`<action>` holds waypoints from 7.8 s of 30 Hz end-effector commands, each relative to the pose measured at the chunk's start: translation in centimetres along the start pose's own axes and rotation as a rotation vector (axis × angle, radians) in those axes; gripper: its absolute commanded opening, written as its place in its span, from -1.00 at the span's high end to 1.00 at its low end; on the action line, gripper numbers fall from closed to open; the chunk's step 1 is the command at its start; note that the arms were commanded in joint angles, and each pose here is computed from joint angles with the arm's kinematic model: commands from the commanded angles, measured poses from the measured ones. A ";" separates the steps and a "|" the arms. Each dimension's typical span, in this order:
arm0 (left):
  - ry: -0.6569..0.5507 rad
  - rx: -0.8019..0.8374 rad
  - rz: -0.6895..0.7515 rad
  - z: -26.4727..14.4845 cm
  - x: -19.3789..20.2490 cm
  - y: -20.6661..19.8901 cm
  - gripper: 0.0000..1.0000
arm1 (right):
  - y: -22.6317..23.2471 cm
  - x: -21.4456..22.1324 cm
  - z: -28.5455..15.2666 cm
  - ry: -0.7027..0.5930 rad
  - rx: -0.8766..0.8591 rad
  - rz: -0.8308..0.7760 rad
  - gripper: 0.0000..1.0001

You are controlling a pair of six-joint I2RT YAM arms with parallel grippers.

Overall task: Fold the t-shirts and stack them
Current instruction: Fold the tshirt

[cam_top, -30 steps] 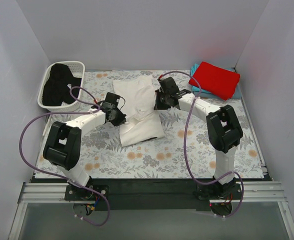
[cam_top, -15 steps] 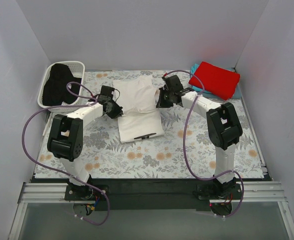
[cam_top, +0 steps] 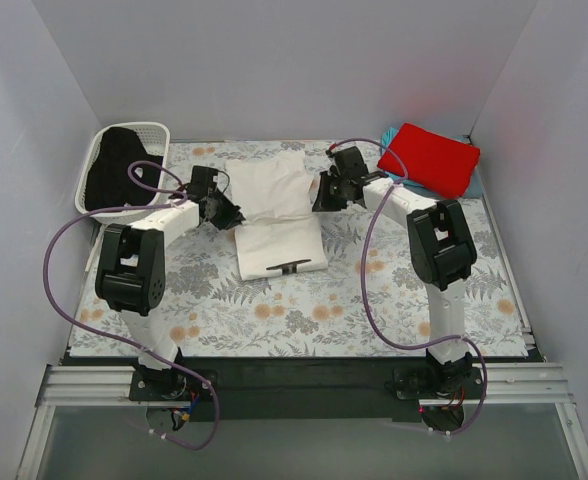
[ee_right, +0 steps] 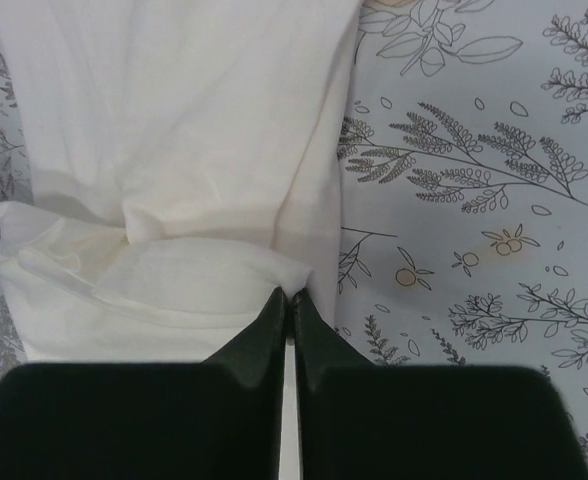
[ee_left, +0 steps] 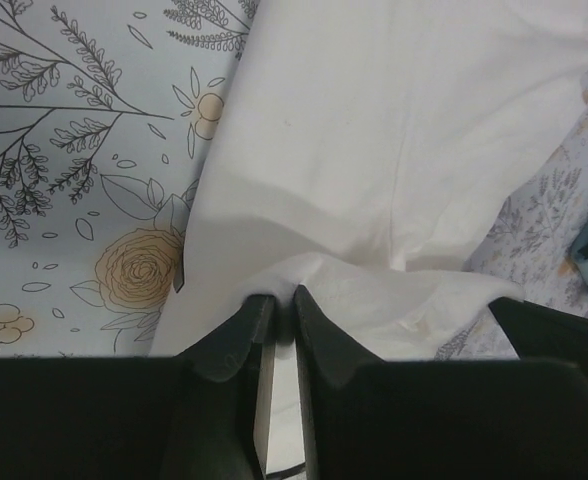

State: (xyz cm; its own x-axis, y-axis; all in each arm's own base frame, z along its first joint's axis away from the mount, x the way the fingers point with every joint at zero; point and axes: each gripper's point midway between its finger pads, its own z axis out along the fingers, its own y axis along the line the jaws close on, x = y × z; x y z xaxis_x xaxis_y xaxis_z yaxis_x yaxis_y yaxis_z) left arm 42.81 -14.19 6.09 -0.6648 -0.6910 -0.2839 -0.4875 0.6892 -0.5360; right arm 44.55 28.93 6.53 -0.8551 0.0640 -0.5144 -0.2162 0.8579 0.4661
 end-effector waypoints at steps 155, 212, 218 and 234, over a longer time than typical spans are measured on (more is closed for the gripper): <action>0.048 0.281 0.085 -2.6 5.3 -3.0 1.00 | 10.0 11.0 -7.5 0.046 -0.493 -0.006 -0.05; 0.291 -0.025 0.106 -8.0 17.7 10.7 1.00 | -1.8 8.6 -2.8 0.020 -0.161 0.132 0.11; 0.288 -0.031 0.124 -8.5 17.8 11.2 1.00 | -1.0 8.9 -4.4 0.029 -0.212 0.116 0.10; 0.305 0.040 0.157 -12.1 17.3 8.8 0.43 | 0.6 20.9 -12.8 0.152 -0.123 0.078 0.05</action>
State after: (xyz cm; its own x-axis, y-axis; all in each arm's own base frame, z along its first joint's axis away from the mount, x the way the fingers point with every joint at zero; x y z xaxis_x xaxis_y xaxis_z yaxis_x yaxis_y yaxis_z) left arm 21.76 -17.55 6.70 -0.8504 -0.5048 -0.1480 -0.3561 0.7595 -0.5444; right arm 22.45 24.69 6.26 -0.9197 0.0382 -0.3908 -0.2309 0.7523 0.6171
